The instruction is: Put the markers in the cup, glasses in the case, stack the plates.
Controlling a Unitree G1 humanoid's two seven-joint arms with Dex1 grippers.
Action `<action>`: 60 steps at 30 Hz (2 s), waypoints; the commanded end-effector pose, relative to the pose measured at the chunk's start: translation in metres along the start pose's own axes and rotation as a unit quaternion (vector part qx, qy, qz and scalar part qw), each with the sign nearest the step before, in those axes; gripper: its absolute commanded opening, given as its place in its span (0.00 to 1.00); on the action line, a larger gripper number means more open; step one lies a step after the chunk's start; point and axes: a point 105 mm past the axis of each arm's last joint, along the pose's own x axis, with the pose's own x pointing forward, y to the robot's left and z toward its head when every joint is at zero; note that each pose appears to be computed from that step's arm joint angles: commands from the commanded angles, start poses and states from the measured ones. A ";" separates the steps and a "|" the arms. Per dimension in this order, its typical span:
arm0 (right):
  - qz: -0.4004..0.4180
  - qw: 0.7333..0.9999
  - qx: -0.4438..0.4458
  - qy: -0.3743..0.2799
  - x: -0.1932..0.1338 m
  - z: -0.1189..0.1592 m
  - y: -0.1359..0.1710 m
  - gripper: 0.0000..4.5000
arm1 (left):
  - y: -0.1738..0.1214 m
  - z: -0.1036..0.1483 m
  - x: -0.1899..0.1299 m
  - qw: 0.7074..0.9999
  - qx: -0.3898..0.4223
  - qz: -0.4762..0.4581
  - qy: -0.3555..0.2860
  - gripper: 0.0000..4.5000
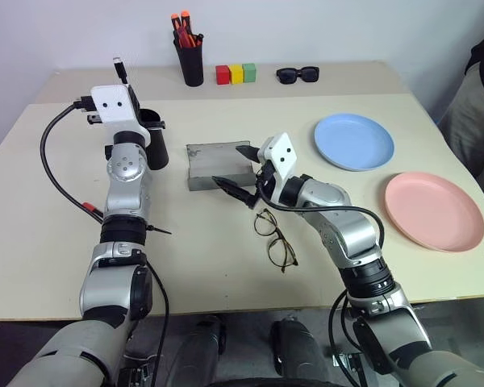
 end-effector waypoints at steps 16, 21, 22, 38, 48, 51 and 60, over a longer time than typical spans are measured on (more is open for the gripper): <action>-0.002 0.999 -0.014 -0.036 0.002 0.020 0.000 1.00 | 0.014 0.024 0.002 0.998 -0.017 0.047 -0.035 0.35; -0.003 0.999 -0.019 -0.036 -0.001 0.022 -0.001 1.00 | 0.066 0.042 -0.001 0.986 -0.009 0.169 -0.008 0.35; -0.002 0.999 -0.020 -0.036 -0.002 0.022 -0.002 1.00 | 0.072 0.040 -0.004 0.982 -0.010 0.185 0.018 0.35; 0.024 0.999 -0.041 -0.027 -0.006 0.023 -0.010 1.00 | 0.078 -0.045 -0.139 0.821 -0.052 0.275 0.497 0.35; 0.031 0.998 -0.042 -0.024 -0.008 0.021 -0.007 1.00 | 0.056 -0.061 -0.155 0.774 -0.098 0.294 0.552 0.35; 0.032 0.998 -0.043 -0.022 -0.009 0.020 -0.006 1.00 | 0.055 -0.064 -0.157 0.769 -0.097 0.295 0.559 0.35; 0.034 0.998 -0.042 -0.021 -0.008 0.019 -0.004 1.00 | 0.061 -0.041 -0.130 0.827 -0.152 0.289 0.458 0.01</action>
